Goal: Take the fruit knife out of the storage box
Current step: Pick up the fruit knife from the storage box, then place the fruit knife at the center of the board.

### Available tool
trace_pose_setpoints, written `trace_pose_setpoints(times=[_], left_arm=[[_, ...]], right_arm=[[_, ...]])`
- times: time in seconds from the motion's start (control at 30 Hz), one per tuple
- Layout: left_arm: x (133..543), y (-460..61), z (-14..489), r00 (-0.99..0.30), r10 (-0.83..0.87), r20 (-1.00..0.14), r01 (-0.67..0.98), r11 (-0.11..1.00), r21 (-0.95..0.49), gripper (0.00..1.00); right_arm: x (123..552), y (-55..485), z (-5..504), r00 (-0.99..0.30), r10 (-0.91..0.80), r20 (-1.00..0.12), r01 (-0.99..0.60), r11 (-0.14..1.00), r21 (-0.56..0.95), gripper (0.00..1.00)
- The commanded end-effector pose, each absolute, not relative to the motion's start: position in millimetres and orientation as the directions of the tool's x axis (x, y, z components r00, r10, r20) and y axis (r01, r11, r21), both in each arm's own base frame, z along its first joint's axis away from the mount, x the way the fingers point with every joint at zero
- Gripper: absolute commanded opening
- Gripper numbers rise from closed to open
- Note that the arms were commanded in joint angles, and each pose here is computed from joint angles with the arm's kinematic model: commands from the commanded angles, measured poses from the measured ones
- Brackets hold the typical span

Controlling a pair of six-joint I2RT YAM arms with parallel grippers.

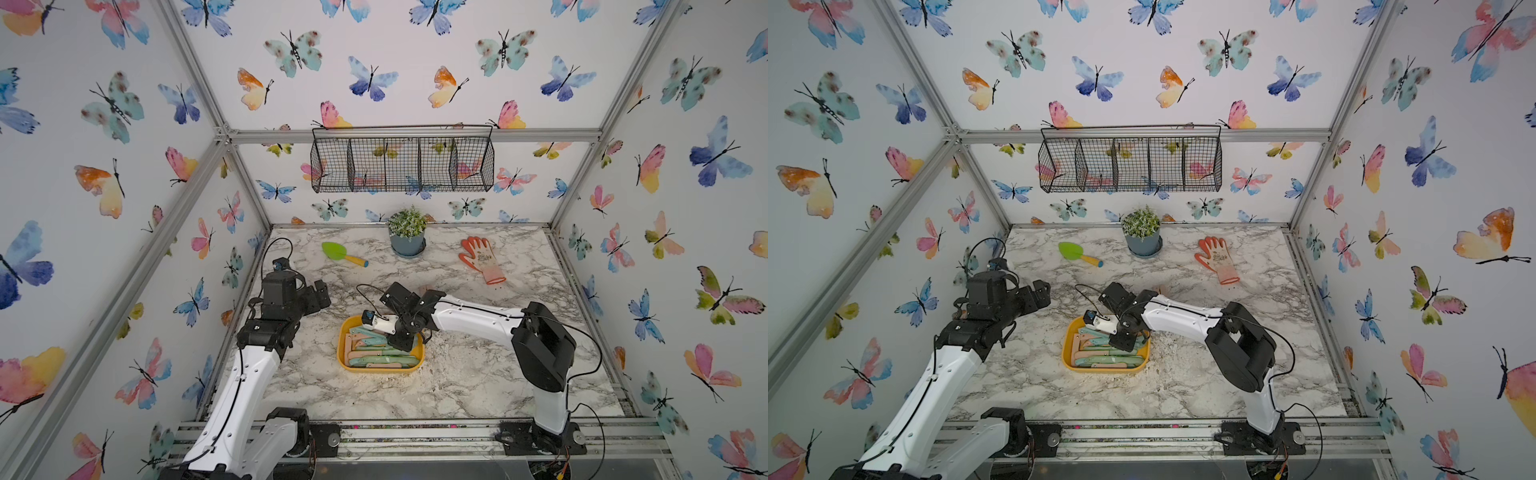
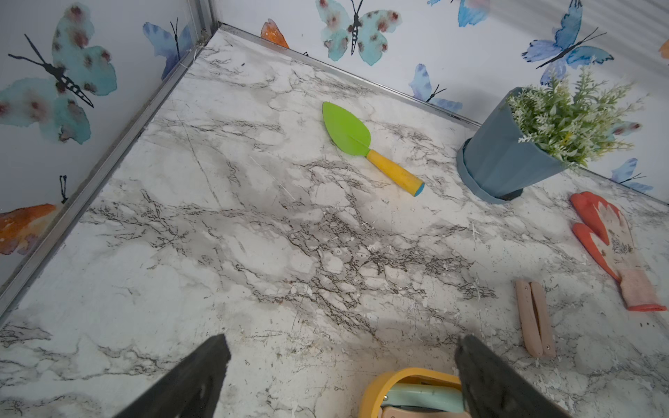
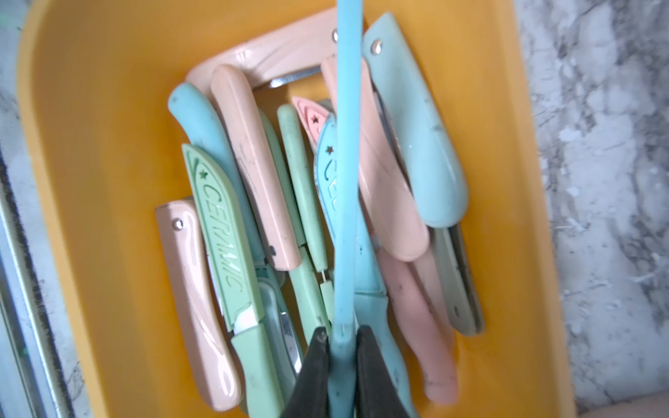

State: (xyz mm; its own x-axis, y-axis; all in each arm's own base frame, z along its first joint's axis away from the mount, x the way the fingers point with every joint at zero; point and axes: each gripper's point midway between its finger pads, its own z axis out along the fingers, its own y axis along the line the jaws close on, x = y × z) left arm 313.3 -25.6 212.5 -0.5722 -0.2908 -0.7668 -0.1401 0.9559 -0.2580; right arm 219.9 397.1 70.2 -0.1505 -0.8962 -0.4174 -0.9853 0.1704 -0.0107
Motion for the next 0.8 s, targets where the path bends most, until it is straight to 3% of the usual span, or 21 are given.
trace_pose_setpoints(times=[0.0,0.43,0.77], left_arm=[[313.2,-27.7,219.5,-0.560,-0.281,-0.779,-0.122,0.958,-0.258,0.98],[313.2,-31.0,219.2,-0.565,-0.278,-0.776,-0.105,0.958,-0.267,0.98],[314.4,-50.3,217.9,-0.591,-0.250,-0.767,-0.011,0.953,-0.302,0.98]], right_arm=[[221.3,400.6,80.8,-0.174,-0.872,-0.457,-0.979,0.201,-0.012,0.07],[284.2,372.7,163.3,-0.408,-0.574,-0.710,-0.887,0.435,0.157,0.05],[332.8,306.9,185.3,-0.580,-0.324,-0.747,-0.741,0.591,0.318,0.04]])
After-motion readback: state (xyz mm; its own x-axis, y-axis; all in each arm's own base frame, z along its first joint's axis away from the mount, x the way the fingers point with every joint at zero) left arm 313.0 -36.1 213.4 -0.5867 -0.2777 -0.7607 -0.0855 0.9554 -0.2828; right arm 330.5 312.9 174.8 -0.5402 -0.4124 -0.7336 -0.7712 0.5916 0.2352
